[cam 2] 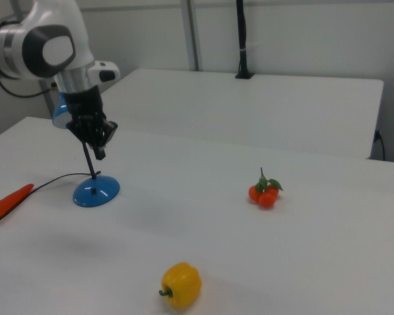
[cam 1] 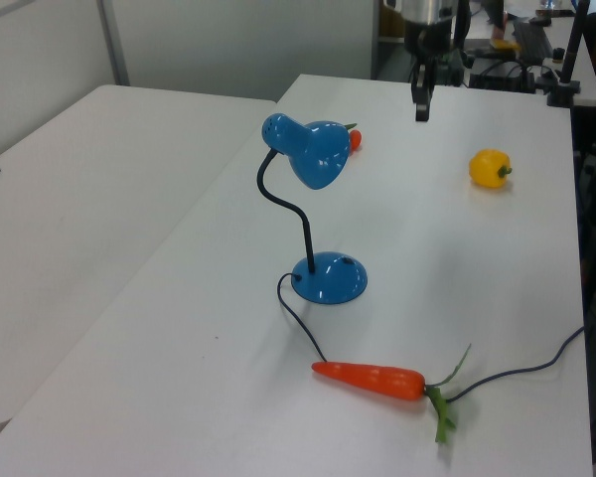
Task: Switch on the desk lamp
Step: 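Move the gripper down toward the switch on the blue lamp base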
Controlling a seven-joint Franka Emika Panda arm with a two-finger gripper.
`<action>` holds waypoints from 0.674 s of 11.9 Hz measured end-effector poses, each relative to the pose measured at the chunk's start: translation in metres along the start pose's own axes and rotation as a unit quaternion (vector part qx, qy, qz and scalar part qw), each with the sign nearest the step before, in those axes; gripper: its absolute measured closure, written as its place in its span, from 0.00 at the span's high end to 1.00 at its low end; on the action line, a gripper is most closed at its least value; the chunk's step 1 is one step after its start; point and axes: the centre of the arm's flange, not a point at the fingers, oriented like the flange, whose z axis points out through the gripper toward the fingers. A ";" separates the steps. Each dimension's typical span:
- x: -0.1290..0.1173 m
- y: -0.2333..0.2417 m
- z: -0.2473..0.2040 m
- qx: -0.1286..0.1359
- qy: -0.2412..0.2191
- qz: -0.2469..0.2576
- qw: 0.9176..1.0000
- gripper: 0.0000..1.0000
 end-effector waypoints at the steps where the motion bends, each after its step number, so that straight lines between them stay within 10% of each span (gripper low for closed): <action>1: 0.001 -0.012 0.012 0.000 0.003 -0.011 1.000 0.01; 8: -0.004 -0.083 0.110 0.002 0.072 -0.105 0.992 0.01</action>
